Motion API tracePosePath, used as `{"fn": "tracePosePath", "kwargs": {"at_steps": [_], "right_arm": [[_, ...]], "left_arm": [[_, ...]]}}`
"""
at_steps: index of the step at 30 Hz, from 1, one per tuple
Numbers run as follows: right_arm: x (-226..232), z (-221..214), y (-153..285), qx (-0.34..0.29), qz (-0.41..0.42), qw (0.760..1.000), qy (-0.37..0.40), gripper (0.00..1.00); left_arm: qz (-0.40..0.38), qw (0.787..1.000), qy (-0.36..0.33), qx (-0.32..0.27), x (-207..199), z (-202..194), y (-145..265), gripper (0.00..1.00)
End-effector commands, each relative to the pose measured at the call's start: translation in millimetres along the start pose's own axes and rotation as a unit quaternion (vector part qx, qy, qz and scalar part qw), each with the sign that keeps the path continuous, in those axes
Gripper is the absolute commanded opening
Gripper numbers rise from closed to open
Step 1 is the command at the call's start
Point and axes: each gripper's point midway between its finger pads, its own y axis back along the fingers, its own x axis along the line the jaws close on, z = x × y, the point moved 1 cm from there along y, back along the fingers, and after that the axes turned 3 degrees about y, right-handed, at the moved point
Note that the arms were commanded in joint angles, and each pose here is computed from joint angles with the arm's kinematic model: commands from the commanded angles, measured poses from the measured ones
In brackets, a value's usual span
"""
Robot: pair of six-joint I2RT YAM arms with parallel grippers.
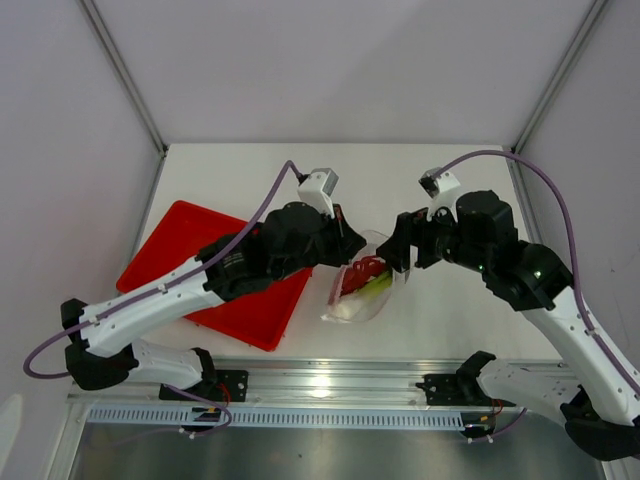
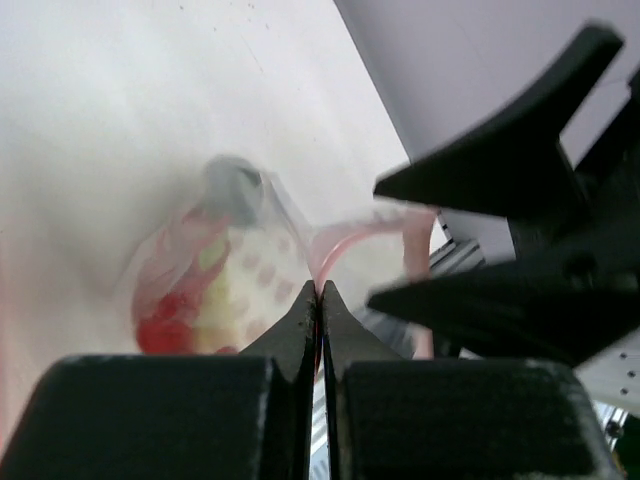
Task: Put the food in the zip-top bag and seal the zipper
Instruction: Adjust the zipper food storage bag at the center of the board.
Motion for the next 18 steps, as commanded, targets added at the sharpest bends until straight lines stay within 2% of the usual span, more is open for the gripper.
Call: {"fn": "tracePosePath", "kwargs": {"at_steps": [1, 6, 11, 14, 18], "right_arm": [[20, -15, 18, 0.025, 0.061, 0.998, 0.010, 0.78], [15, -35, 22, 0.044, 0.050, 0.998, 0.005, 0.84], [-5, -34, 32, 0.028, -0.013, 1.000, -0.003, 0.84], [-7, -33, 35, 0.023, -0.027, 0.999, -0.021, 0.84], [-8, -28, 42, 0.010, -0.038, 0.998, -0.047, 0.84]], "left_arm": [[-0.026, 0.997, 0.047, -0.057, -29, 43, 7, 0.00], [-0.020, 0.998, 0.044, -0.052, -38, 47, -6, 0.01], [-0.048, 0.998, 0.023, -0.045, -47, 53, -8, 0.01], [-0.028, 0.998, 0.036, -0.037, -39, 51, -10, 0.01], [0.011, 0.996, 0.070, -0.062, -21, 53, -8, 0.01]]}}
